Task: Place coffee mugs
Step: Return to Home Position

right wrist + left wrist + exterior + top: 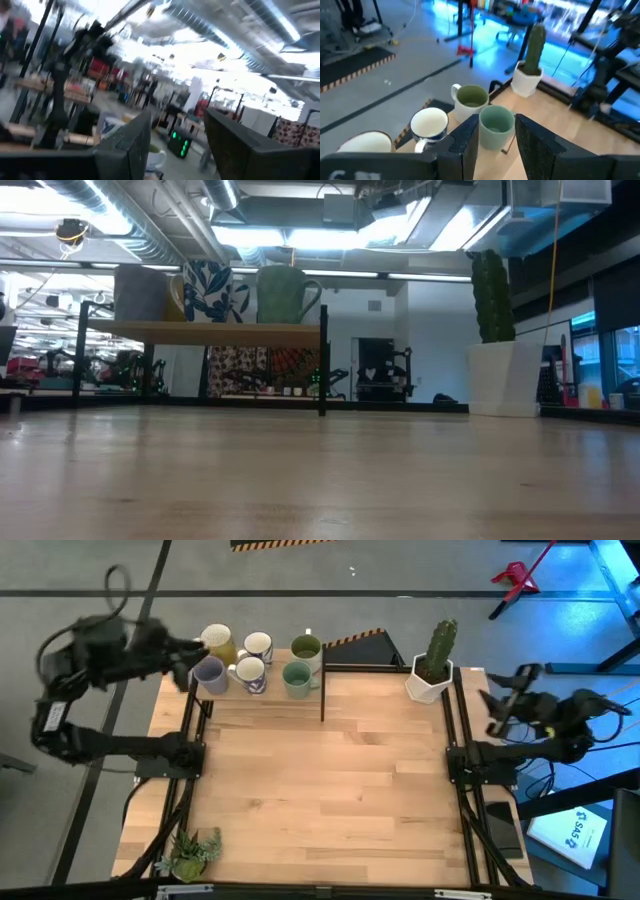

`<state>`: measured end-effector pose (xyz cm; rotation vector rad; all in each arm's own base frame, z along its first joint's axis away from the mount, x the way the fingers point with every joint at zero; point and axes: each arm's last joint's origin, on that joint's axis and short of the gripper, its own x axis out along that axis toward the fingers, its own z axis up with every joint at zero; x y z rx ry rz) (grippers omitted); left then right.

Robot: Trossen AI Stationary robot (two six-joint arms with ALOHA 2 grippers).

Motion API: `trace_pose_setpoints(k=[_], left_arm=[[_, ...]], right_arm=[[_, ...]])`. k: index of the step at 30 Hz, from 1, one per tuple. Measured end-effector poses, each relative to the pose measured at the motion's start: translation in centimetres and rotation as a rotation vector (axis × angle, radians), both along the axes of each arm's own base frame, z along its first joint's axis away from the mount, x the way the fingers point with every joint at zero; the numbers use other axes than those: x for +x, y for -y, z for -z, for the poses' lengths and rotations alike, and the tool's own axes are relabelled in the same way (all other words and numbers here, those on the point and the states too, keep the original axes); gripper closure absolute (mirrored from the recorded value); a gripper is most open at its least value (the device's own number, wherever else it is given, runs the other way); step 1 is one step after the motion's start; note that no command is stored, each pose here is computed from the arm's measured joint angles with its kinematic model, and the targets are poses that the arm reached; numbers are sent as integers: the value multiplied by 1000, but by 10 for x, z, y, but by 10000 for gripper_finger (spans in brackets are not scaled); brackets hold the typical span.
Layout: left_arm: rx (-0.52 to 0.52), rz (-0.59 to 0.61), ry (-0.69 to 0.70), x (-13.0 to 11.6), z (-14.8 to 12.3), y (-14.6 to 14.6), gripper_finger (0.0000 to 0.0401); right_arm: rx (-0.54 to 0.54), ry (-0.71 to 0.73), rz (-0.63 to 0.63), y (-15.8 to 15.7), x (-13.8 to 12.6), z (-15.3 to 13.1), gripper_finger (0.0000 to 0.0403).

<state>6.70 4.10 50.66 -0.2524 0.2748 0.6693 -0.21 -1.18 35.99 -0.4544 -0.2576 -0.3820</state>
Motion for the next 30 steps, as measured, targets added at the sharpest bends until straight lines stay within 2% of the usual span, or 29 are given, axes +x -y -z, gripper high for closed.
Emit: trace_pose_setpoints(k=[1, 3, 5, 7, 10, 11, 16, 20, 25, 30], left_arm=[[10, -1, 23, -8, 6, 5, 279], [29, 4, 61, -22, 21, 12, 279], [45, 21, 100, -33, 36, 19, 279], [42, 36, 119, -39, 55, 22, 279], [16, 57, 171, -44, 84, 26, 279], [11, 68, 193, -46, 94, 27, 279], [-27, 140, 275, -44, 146, 29, 279], [-22, 204, 327, -42, 177, 30, 279], [-33, 251, 342, -41, 205, 31, 279], [-65, 292, 350, -40, 225, 32, 279]], right_arm=[[7, 30, -1, 1, -10, 6, 226], [30, 39, -9, 1, -10, 11, 226], [25, -89, -25, 1, -8, 21, 226], [31, -58, -49, -1, 4, 13, 226], [23, -158, -43, -4, 25, 33, 226], [31, -123, -47, -4, 29, 34, 226], [127, -106, -28, -4, 42, 65, 226], [151, -70, -104, -8, 60, 91, 226], [146, -34, -219, -13, 78, 120, 226], [172, -59, -225, -14, 89, 147, 226]])
